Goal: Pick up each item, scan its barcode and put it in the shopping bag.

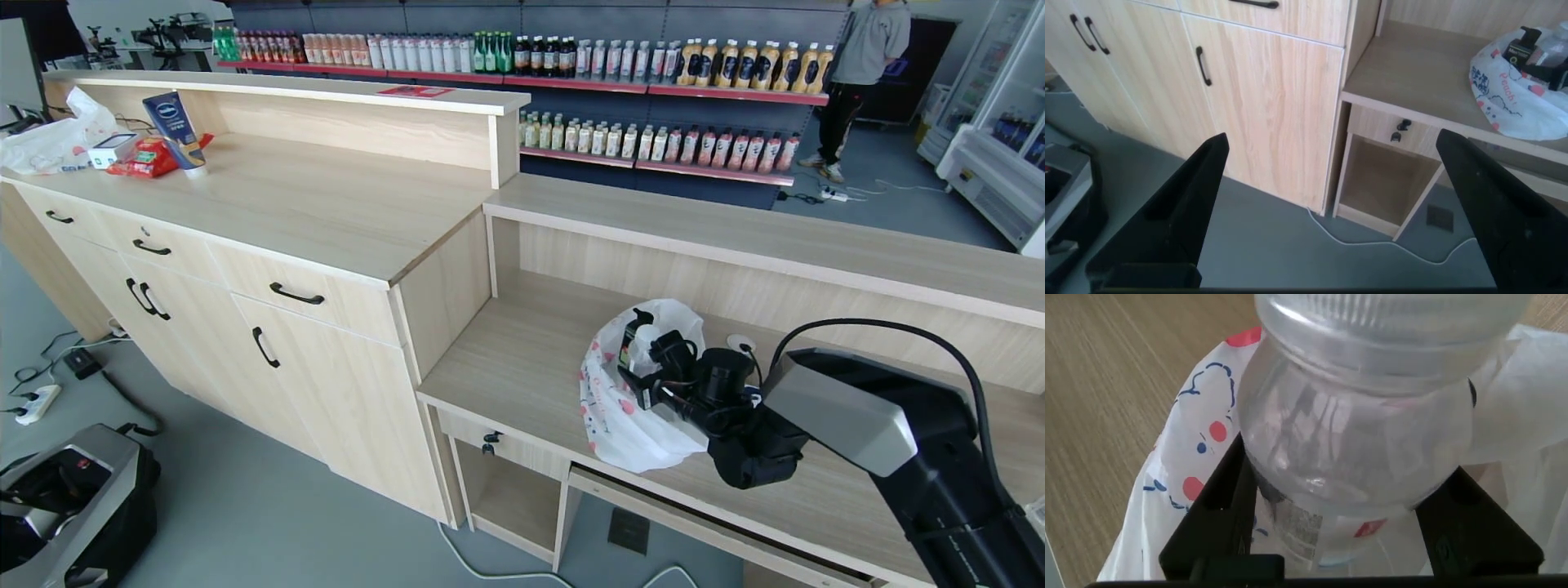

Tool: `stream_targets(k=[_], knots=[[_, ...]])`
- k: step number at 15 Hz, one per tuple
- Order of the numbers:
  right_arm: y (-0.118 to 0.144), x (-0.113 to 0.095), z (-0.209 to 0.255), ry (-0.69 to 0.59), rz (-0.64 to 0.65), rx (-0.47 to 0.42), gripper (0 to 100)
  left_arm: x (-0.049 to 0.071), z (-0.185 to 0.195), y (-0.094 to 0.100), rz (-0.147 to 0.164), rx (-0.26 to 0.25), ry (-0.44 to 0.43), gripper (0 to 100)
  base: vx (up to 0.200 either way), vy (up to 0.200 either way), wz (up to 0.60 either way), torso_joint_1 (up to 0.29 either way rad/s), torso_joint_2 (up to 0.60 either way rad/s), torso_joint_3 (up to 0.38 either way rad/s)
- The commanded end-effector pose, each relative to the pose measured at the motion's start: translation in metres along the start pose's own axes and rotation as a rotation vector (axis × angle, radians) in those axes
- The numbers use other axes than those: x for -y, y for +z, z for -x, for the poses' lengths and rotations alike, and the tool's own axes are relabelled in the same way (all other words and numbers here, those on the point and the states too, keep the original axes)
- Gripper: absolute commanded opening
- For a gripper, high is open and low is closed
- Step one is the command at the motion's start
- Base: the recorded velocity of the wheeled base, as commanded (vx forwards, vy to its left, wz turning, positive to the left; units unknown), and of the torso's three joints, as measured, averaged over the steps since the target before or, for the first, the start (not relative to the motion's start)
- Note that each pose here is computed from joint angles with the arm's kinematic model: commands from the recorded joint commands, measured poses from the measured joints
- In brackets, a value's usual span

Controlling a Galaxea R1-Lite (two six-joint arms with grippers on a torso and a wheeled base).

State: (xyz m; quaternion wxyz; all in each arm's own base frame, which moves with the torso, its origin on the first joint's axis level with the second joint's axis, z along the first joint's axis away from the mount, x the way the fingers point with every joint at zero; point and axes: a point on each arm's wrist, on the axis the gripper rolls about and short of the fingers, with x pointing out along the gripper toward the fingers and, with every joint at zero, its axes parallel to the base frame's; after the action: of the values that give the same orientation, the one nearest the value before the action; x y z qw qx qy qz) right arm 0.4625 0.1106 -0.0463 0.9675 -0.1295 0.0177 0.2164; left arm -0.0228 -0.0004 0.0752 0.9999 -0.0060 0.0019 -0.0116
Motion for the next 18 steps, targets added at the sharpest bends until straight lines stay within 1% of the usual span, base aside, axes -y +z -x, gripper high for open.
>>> stream_targets(k=[1, 3, 5, 6, 7, 8, 9, 11, 12, 14, 15, 16, 17, 18], knots=[[-0.001, 0.000, 0.001, -0.001, -0.002, -0.003, 100, 0.000, 0.000, 0.000, 0.000, -0.003, 0.000, 100, 0.000, 0.000, 0.00, 0.000, 0.00, 0.000], [0.015, 0.004, 0.001, -0.009, -0.002, 0.026, 100, 0.000, 0.000, 0.000, 0.000, -0.003, 0.000, 100, 0.000, 0.000, 0.00, 0.000, 0.00, 0.000], [0.044, 0.011, 0.012, -0.020, 0.003, 0.056, 100, 0.000, 0.000, 0.000, 0.000, -0.001, 0.000, 100, 0.000, 0.000, 0.00, 0.000, 0.00, 0.000], [0.046, 0.011, 0.013, -0.020, 0.003, 0.056, 100, 0.000, 0.000, 0.000, 0.000, -0.001, 0.000, 100, 0.000, 0.000, 0.00, 0.000, 0.00, 0.000], [0.071, 0.015, 0.028, -0.022, 0.011, 0.063, 100, 0.000, 0.000, 0.000, 0.000, -0.001, 0.000, 100, 0.000, 0.000, 0.00, 0.000, 0.00, 0.000], [0.089, 0.017, 0.038, -0.027, 0.014, 0.063, 100, 0.000, 0.000, 0.000, 0.000, -0.001, 0.000, 100, 0.000, 0.000, 0.00, 0.000, 0.00, 0.000], [0.110, 0.019, 0.053, -0.030, 0.014, 0.050, 100, 0.000, 0.000, 0.000, 0.000, -0.001, 0.000, 100, 0.000, 0.000, 0.00, 0.000, 0.00, 0.000], [0.142, 0.023, 0.082, -0.051, 0.033, 0.050, 100, 0.000, 0.000, 0.000, 0.000, -0.003, 0.000, 100, 0.000, 0.000, 0.00, 0.000, 0.00, 0.000], [0.177, 0.026, 0.123, -0.145, 0.075, 0.002, 100, 0.000, 0.000, 0.000, 0.000, -0.001, 0.000, 100, 0.000, 0.000, 0.00, 0.000, 0.00, 0.000], [0.199, 0.026, 0.165, -0.194, 0.095, -0.028, 100, 0.000, 0.000, 0.000, 0.000, -0.001, 0.000, 100, 0.000, 0.000, 0.00, 0.000, 0.00, 0.000], [0.203, 0.030, 0.183, -0.205, 0.095, -0.059, 100, 0.000, 0.000, 0.000, 0.000, -0.001, 0.000, 100, 0.000, 0.000, 0.00, 0.000, 0.00, 0.000], [0.204, 0.043, 0.212, -0.254, 0.140, -0.127, 100, 0.000, 0.000, 0.000, 0.000, -0.001, 0.000, 100, 0.000, 0.000, 0.00, 0.000, 0.00, 0.000], [0.199, 0.057, 0.235, -0.311, 0.171, -0.202, 100, 0.000, 0.000, 0.000, 0.000, -0.003, 0.000, 100, 0.000, 0.000, -0.60, 0.007, 0.00, -0.002], [0.196, 0.063, 0.246, -0.334, 0.165, -0.244, 100, 0.000, 0.000, 0.000, 0.000, -0.001, 0.000, 100, 0.000, 0.000, -0.60, -0.002, 0.00, 0.002]])
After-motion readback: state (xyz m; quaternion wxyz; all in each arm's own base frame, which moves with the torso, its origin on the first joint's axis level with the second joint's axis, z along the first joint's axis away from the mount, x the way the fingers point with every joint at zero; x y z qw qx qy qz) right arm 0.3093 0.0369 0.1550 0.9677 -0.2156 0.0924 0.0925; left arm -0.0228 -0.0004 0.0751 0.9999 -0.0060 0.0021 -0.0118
